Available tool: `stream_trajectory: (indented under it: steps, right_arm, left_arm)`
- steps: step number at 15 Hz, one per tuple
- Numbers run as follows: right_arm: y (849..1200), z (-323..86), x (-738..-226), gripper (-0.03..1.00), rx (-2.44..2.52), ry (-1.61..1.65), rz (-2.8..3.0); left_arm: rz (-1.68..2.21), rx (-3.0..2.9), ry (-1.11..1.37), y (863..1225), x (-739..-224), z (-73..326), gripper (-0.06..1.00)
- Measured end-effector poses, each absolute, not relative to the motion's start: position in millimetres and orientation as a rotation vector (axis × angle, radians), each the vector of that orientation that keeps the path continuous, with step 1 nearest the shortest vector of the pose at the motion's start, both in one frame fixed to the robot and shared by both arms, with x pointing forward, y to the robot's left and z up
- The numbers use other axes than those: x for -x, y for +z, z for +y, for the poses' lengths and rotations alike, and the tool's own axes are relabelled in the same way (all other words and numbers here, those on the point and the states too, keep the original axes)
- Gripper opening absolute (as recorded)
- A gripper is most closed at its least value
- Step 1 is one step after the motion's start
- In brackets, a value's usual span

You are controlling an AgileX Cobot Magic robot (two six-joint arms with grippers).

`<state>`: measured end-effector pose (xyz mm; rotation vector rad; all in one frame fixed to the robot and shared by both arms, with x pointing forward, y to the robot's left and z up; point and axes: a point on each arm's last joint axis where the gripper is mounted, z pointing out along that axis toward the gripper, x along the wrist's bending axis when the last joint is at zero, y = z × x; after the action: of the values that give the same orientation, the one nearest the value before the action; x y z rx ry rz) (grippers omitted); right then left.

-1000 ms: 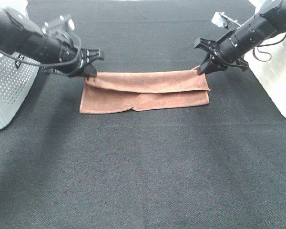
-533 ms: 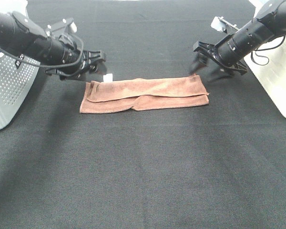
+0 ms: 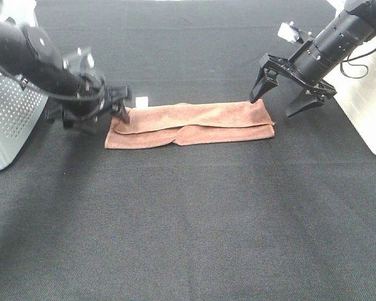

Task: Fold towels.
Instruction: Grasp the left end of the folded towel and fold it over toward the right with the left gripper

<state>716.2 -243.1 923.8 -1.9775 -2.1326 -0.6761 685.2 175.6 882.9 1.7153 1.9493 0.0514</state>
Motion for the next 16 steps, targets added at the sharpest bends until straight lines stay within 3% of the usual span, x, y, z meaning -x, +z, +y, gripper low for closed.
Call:
stream_trajectory:
  steps: [5,7,9,10,13,16]
  right_arm:
    - [923.5,-243.7,-716.4,0.86,1.98,-0.673,-2.142]
    - [923.6,-243.8,-716.7,0.86,1.982,-0.675,-2.143]
    - [923.6,-243.8,-716.7,0.86,1.983,-0.675,-2.141]
    - [923.5,-243.9,-716.8,0.86,1.984,-0.675,-2.143]
    - [923.5,-243.9,-716.9,0.86,1.985,-0.676,-2.143]
    - [923.4,-244.3,-717.0,0.86,1.986,-0.674,-2.149]
  left_arm:
    - [1.968,-1.681,-0.004,872.8,-698.1,169.6,0.68]
    - [1.972,-1.651,-0.046,871.0,-706.0,165.0,0.5]
    - [1.975,-1.666,-0.071,868.4,-707.6,163.4,0.15]
    - [1.967,-1.691,-0.071,869.2,-708.6,163.2,0.04]
    - [1.944,-1.801,-0.045,881.1,-712.4,164.6,0.02]
    - [1.951,-1.952,0.16,929.6,-719.5,178.2,0.02]
